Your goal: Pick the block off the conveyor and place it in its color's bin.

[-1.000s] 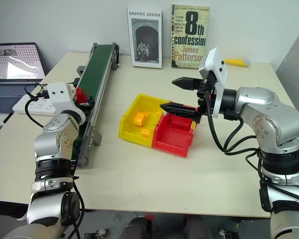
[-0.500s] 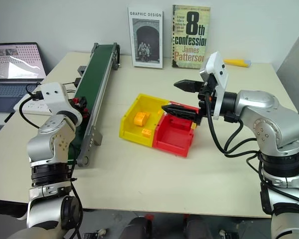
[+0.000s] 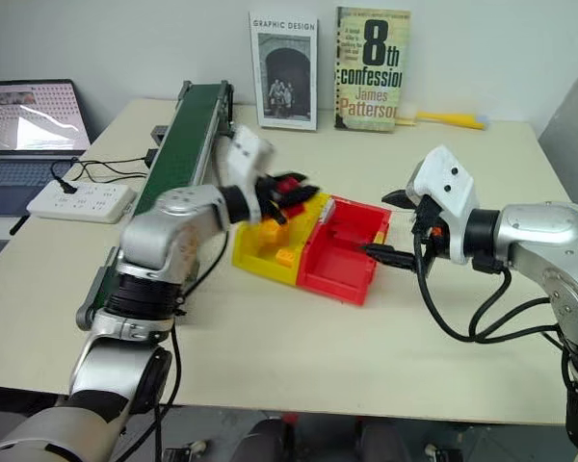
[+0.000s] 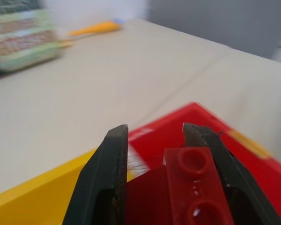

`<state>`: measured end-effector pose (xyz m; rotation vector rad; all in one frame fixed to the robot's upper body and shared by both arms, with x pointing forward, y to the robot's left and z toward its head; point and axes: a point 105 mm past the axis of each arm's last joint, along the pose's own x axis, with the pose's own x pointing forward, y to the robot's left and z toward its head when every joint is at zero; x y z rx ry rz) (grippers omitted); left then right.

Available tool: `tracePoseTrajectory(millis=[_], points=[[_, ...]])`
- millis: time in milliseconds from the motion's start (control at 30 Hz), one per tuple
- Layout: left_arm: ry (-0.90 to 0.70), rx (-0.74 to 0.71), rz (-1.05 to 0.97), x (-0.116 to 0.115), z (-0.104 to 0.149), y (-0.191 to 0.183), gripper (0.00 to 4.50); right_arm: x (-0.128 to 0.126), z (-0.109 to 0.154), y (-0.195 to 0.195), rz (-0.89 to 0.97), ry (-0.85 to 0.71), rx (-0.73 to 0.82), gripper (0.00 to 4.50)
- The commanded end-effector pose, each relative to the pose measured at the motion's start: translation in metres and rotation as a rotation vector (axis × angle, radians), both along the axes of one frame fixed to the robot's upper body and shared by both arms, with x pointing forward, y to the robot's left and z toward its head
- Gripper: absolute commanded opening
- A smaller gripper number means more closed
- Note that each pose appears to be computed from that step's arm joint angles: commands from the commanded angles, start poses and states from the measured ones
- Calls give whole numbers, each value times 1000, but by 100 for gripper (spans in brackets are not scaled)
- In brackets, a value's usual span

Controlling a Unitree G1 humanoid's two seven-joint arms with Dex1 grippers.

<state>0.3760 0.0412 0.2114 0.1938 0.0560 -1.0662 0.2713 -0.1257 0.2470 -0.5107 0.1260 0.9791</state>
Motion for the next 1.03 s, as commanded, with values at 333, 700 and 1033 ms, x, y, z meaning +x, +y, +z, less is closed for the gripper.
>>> tracePoseTrajectory(millis=[333,700,1033], points=[[-7,46,-274,-14,-17,-39,289,-18,9,-9,-109,-45,42,450],[-64,127,-150,-9,11,33,447,-4,4,-20,-120,-25,42,450],[-62,296,-14,-43,28,127,447,4,-9,-20,-1,33,7,450]])
